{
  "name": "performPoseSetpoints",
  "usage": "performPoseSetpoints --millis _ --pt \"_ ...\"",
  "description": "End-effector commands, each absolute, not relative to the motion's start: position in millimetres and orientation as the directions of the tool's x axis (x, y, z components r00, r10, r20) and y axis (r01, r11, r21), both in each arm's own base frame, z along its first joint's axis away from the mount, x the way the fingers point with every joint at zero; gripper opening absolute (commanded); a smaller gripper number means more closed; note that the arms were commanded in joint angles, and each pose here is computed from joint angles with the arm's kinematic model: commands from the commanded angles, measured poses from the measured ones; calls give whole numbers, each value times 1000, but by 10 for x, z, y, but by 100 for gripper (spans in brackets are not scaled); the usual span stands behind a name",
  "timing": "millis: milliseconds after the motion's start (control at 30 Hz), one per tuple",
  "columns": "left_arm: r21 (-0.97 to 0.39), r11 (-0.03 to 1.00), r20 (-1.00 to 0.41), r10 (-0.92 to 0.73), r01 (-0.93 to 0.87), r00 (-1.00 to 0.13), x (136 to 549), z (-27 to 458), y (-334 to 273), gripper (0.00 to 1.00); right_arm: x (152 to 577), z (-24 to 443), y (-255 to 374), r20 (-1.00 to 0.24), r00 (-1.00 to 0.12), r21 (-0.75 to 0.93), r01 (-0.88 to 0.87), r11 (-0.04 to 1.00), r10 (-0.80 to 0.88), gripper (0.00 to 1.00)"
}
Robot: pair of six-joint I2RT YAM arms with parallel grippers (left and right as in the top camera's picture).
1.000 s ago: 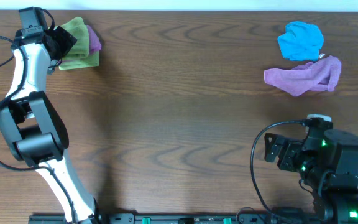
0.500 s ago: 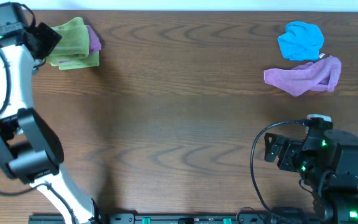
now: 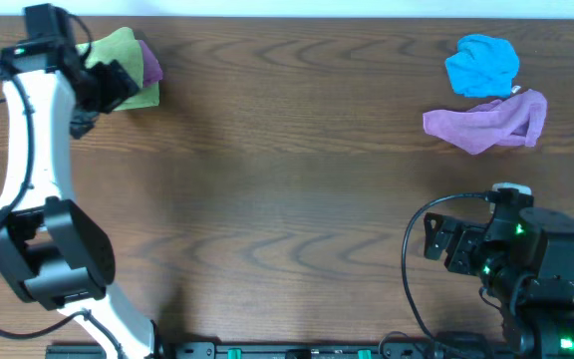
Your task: Fold the cloth
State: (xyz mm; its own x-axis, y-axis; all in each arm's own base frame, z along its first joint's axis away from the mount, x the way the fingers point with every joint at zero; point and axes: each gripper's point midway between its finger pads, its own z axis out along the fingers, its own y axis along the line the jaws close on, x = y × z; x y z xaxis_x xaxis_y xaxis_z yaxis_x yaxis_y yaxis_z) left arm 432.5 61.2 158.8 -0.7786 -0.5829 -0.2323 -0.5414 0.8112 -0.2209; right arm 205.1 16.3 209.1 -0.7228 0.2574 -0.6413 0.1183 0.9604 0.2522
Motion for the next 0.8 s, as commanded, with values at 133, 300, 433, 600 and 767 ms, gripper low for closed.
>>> performPoseSetpoints --millis 133,300,433,600,767 --pt "-228 883 -248 -460 -410 -853 4304 1696 121 95 2045 2064 141 -634 -723 255 139 957 274 99" --pt "-234 891 -248 -441 -388 -862 4313 1699 10 95 2046 2065 140 -634 -723 255 139 957 274 99" --pt "-227 910 -250 -400 -348 -882 4306 1695 -180 95 2046 2065 140 -634 -723 255 139 957 273 99" --pt "-155 944 -299 -327 -293 -896 4310 1711 -396 95 2046 2065 140 -634 -723 255 139 957 274 99" --pt "-139 970 -468 -241 -199 -850 4427 1878 -741 95 2046 2065 140 -634 -723 255 139 957 274 99"
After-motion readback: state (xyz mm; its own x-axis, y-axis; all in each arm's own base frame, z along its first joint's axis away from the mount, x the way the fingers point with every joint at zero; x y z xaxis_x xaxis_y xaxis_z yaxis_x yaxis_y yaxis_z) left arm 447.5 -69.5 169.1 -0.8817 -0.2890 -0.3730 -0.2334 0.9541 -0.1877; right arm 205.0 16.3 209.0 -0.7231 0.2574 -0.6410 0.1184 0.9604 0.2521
